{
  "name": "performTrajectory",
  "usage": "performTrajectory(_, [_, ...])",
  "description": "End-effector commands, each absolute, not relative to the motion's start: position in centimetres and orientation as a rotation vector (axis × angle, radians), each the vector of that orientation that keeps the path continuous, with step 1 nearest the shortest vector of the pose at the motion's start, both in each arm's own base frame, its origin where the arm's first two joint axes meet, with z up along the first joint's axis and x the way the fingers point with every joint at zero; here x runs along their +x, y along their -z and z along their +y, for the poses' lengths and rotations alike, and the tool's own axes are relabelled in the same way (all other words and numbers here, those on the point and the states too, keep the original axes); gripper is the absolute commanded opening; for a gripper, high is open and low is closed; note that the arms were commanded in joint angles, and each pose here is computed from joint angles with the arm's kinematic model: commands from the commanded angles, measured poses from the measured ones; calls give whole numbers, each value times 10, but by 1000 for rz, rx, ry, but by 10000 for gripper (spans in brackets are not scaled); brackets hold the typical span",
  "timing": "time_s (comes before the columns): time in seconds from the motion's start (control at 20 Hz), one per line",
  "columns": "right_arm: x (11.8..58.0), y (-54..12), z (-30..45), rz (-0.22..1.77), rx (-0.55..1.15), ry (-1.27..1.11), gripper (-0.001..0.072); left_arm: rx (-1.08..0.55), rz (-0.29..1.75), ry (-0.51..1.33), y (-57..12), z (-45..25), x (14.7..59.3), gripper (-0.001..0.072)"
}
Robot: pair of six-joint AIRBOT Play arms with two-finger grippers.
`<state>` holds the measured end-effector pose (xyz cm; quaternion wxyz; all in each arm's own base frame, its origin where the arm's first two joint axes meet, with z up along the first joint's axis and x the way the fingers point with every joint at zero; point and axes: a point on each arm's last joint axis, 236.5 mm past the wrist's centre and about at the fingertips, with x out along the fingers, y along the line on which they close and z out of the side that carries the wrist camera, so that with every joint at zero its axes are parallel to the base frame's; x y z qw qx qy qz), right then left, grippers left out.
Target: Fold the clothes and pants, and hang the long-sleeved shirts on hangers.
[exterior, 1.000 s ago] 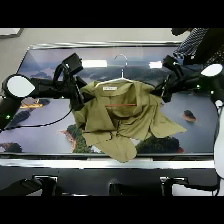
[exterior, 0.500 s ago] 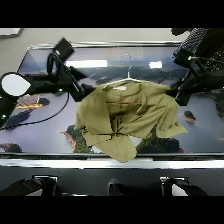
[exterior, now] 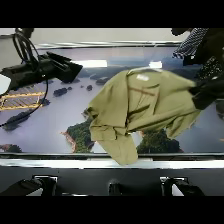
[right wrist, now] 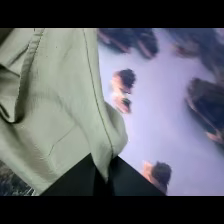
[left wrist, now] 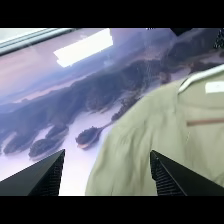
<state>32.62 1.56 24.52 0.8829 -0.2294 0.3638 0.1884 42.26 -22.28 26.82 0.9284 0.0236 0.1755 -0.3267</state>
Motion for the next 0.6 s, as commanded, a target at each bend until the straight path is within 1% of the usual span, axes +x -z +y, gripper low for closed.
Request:
performTrajectory(0.0, [303, -298, -21, 627, -371, -95, 35, -9, 342, 649, -283, -217, 418, 607])
performTrajectory(0.1, [282, -326, -43, 544, -293, 61, 35, -42, 348, 644, -285, -217, 417, 606])
performTrajectory(0.25, [235, -350, -90, 484, -158, 341, 37, -46, 349, 643, -285, -217, 417, 606])
performTrajectory(0.45, [171, -361, -149, 502, -178, 657, 35, -70, 358, 639, -285, -217, 417, 606])
performTrajectory(0.55, [145, -370, -175, 482, -144, 828, 35, -81, 362, 637, -285, -217, 417, 606])
